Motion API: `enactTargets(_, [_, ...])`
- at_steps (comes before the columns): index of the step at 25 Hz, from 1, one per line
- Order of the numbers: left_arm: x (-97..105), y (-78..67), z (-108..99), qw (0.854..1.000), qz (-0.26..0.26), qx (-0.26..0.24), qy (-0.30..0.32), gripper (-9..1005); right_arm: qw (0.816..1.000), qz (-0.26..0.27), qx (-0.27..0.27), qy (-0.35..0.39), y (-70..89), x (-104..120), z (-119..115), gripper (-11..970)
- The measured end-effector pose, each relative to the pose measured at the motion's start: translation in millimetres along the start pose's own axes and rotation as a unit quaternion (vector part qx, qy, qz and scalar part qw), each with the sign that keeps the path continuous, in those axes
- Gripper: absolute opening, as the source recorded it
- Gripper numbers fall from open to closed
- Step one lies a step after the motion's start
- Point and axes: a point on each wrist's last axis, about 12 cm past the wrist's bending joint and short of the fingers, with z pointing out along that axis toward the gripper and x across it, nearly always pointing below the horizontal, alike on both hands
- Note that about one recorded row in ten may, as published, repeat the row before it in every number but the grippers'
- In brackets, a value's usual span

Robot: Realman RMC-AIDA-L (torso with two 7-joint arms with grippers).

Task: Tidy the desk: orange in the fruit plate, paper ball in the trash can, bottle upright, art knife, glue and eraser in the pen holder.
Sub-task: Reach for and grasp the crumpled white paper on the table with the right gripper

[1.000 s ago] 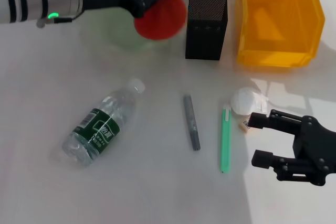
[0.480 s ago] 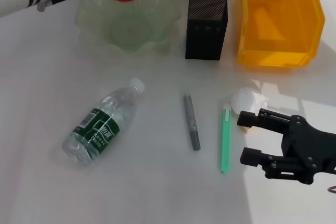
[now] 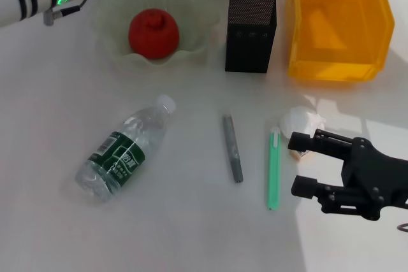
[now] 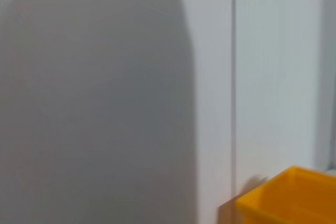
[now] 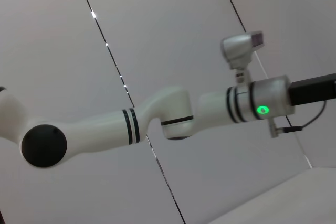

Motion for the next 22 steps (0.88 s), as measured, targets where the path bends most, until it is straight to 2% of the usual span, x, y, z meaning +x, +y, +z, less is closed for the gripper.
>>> enactTargets(1, [-2, -2.5, -7, 0.999, -0.012, 0.026, -0.018, 602, 1.000, 0.001, 0.000, -0.001, 0.1, -2, -2, 805])
enactTargets(2, [-7, -8.0, -24, 0.994, -0.027, 0.094, -0.054, 651, 1.000, 0.008, -0.004, 0.000, 0.8, -11, -11, 805])
enactTargets(3, [-7, -8.0, -24, 0.994, -0.027, 0.094, -0.054, 673, 1.000, 0.008, -0.004, 0.000, 0.8, -11, -11, 805])
enactTargets(4, [-10, -9.9, -34, 0.988, -0.034, 0.131, -0.069, 694, 1.000, 0.012, -0.006, 0.002, 1.9, -17, -17, 805])
enactTargets(6, [-14, -13.0, -54, 0.975, -0.040, 0.202, -0.080, 738, 1.000, 0.022, 0.001, 0.008, 4.9, -37, -37, 805])
enactTargets(7, [-11, -15.8, -70, 0.964, -0.034, 0.259, -0.055, 759, 0.999, 0.032, 0.026, 0.025, 7.7, -55, -55, 805])
enactTargets(8, [-11, -15.8, -70, 0.964, -0.034, 0.259, -0.055, 781, 0.999, 0.032, 0.026, 0.025, 7.7, -55, -55, 805])
enactTargets(11, [4, -22.1, -85, 0.950, -0.027, 0.312, 0.011, 846, 0.991, 0.052, 0.092, 0.086, 12.5, -91, -77, 805])
enactTargets(12, [13, -23.6, -91, 0.946, -0.035, 0.319, 0.040, 846, 0.982, 0.055, 0.129, 0.129, 16.0, -114, -81, 805])
enactTargets(13, [13, -23.6, -91, 0.946, -0.035, 0.319, 0.040, 846, 0.982, 0.055, 0.129, 0.129, 16.0, -114, -81, 804])
enactTargets(14, [17, -24.4, -93, 0.946, -0.040, 0.319, 0.049, 846, 0.974, 0.057, 0.152, 0.161, 17.9, -130, -79, 804])
enactTargets(16, [23, -25.6, -95, 0.945, -0.048, 0.318, 0.061, 846, 0.956, 0.063, 0.188, 0.215, 19.4, -154, -71, 804])
enactTargets(17, [26, -26.6, -98, 0.945, -0.053, 0.317, 0.065, 846, 0.933, 0.067, 0.226, 0.272, 18.6, -176, -56, 804])
enactTargets(18, [26, -26.6, -98, 0.945, -0.053, 0.317, 0.065, 846, 0.933, 0.067, 0.226, 0.272, 18.6, -176, -56, 804])
enactTargets(20, [29, -27.2, -100, 0.945, -0.058, 0.315, 0.067, 846, 0.910, 0.065, 0.255, 0.319, 13.6, -194, -36, 804])
enactTargets(22, [31, -27.3, -101, 0.945, -0.064, 0.313, 0.070, 846, 0.894, 0.065, 0.271, 0.351, 5.2, -203, -19, 804])
